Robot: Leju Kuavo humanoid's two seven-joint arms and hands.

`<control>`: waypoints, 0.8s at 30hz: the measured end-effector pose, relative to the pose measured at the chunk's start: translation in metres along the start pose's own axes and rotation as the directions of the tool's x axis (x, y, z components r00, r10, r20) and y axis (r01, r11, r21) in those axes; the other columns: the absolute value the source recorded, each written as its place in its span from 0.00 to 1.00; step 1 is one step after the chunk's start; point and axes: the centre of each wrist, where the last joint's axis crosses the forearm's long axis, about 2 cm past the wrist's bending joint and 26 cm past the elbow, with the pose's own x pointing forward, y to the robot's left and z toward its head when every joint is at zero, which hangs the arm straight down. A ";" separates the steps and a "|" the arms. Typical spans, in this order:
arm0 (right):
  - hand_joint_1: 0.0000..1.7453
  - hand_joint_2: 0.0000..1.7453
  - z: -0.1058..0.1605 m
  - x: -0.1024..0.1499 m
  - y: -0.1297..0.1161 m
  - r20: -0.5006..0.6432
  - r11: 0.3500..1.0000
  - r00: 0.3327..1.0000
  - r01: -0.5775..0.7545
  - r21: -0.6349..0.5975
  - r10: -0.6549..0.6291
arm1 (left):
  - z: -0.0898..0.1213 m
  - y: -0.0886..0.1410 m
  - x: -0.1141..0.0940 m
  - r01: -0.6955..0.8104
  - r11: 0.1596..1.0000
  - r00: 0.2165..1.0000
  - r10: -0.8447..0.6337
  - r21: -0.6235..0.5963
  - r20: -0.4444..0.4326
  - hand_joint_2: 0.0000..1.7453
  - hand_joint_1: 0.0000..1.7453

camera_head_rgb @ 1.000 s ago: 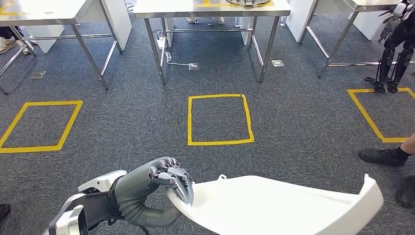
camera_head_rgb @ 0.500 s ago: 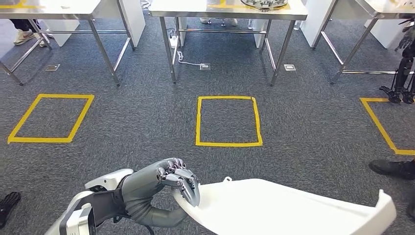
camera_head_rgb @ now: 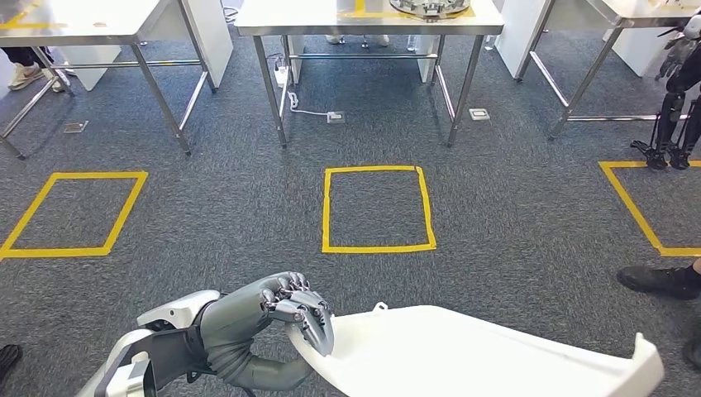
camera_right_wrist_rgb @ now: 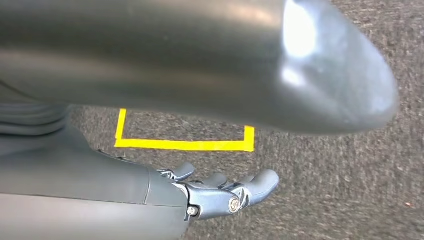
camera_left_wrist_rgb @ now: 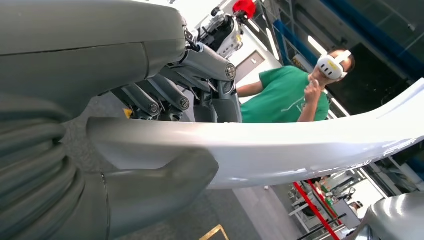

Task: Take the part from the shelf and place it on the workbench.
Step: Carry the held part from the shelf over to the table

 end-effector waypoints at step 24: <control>0.00 0.00 -0.001 -0.002 -0.001 0.004 1.000 1.000 0.004 0.003 -0.004 | -0.001 -0.003 -0.001 0.002 1.000 1.000 -0.002 -0.015 -0.003 1.00 1.00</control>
